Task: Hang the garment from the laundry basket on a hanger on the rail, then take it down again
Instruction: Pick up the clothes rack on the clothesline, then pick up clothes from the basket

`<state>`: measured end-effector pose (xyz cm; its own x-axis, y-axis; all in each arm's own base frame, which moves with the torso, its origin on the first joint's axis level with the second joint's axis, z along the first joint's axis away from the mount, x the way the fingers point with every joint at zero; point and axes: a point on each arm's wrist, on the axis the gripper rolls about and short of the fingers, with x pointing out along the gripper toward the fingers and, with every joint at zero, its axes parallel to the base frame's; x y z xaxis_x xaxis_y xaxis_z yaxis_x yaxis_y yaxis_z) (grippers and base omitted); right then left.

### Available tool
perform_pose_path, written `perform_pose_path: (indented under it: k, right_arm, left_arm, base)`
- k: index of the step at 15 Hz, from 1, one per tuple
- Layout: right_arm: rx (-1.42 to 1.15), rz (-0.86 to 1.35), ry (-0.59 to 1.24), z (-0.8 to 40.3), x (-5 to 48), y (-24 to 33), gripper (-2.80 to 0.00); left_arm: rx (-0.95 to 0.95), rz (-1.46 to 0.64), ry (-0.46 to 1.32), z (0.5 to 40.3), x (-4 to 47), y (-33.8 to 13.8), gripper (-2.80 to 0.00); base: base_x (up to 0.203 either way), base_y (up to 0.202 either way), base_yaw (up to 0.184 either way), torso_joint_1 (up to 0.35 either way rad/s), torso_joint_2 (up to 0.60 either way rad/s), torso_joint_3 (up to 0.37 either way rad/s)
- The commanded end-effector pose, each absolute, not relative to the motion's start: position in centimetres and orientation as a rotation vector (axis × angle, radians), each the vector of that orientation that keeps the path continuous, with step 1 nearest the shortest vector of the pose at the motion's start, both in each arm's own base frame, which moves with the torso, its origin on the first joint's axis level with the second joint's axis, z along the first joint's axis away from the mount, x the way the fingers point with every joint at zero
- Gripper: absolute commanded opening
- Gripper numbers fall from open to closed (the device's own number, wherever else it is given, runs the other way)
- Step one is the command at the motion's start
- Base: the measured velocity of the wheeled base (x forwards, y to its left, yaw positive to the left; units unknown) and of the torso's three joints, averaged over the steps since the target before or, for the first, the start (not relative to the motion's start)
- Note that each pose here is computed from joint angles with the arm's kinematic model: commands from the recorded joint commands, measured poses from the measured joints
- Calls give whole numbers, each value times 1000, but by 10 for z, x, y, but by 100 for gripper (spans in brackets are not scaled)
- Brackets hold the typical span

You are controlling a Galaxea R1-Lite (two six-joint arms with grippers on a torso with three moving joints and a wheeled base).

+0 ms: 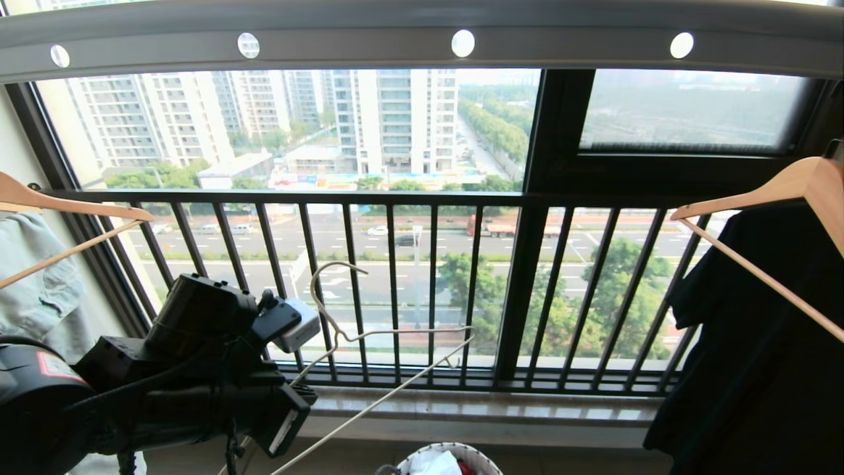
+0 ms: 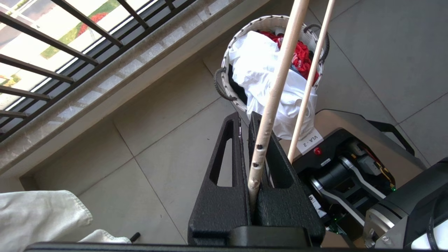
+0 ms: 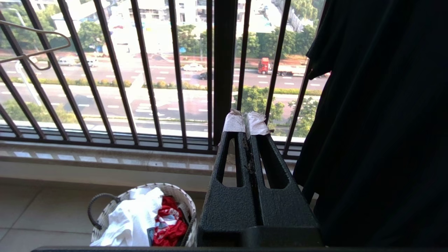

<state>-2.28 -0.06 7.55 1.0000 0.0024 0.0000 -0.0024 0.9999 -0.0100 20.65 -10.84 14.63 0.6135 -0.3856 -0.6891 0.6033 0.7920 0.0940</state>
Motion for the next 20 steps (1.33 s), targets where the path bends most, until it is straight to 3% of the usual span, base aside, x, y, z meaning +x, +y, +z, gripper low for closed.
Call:
perform_pose_path:
  k: [1, 7, 20]
  right_arm:
    - [-11, 2, 0, 75, -23, -1, -280]
    - [-9, 2, 0, 75, -23, -1, -280]
    - [8, 3, -2, 76, -23, -1, -280]
  left_arm:
    - [348, -588, 702, 145, 203, -106, -280]
    - [347, -588, 691, 147, 202, -106, -280]
    - [345, -588, 682, 150, 201, -105, -280]
  base:
    - [0, 0, 0, 0, 0, 0]
    - [0, 0, 0, -14, 24, 18]
    - [0, 0, 0, -142, 302, 159]
